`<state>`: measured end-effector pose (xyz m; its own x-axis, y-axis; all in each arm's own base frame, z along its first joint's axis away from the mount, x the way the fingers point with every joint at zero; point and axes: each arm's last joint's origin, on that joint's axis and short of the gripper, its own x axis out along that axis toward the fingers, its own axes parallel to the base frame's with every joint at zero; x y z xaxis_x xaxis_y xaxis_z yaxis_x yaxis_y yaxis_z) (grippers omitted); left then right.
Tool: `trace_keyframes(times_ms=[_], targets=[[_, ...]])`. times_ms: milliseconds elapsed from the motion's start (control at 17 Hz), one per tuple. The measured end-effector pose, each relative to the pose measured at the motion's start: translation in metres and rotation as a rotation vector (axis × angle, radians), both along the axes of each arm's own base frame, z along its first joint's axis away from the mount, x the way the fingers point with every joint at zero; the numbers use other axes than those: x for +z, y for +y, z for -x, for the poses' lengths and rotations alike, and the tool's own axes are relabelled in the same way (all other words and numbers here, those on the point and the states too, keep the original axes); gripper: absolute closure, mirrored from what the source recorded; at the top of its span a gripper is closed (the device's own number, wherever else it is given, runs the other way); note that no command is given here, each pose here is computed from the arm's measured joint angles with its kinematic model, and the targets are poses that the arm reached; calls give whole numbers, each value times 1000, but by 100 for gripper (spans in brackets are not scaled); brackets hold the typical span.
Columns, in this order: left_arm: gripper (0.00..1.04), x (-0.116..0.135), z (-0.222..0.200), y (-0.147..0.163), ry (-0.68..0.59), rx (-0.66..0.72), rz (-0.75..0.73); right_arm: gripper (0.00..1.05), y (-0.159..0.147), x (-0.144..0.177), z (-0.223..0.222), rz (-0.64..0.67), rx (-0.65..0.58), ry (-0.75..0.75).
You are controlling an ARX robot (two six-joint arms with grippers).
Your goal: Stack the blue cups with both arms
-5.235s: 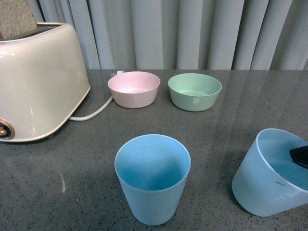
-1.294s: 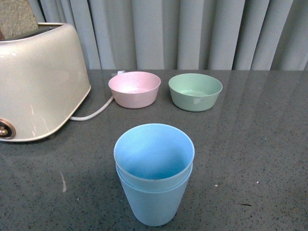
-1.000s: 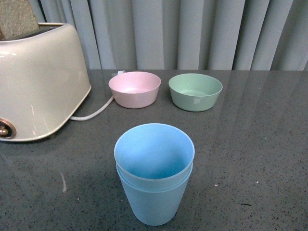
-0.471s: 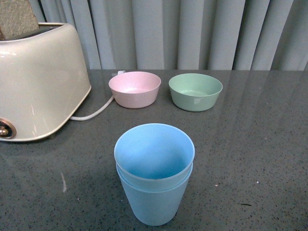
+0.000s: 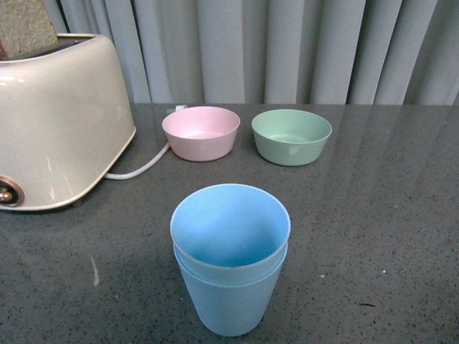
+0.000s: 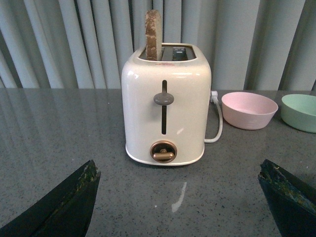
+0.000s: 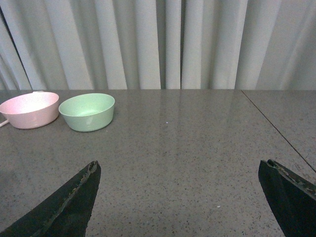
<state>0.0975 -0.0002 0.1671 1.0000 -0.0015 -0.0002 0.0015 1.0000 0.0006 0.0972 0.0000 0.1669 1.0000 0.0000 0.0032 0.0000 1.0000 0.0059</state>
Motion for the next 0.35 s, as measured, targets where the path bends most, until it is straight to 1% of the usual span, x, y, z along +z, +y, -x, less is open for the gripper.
trace_keyframes(times_ms=[353], targets=[[7, 0, 0, 0, 0, 0, 0, 7, 0, 0, 0, 0, 0, 0]])
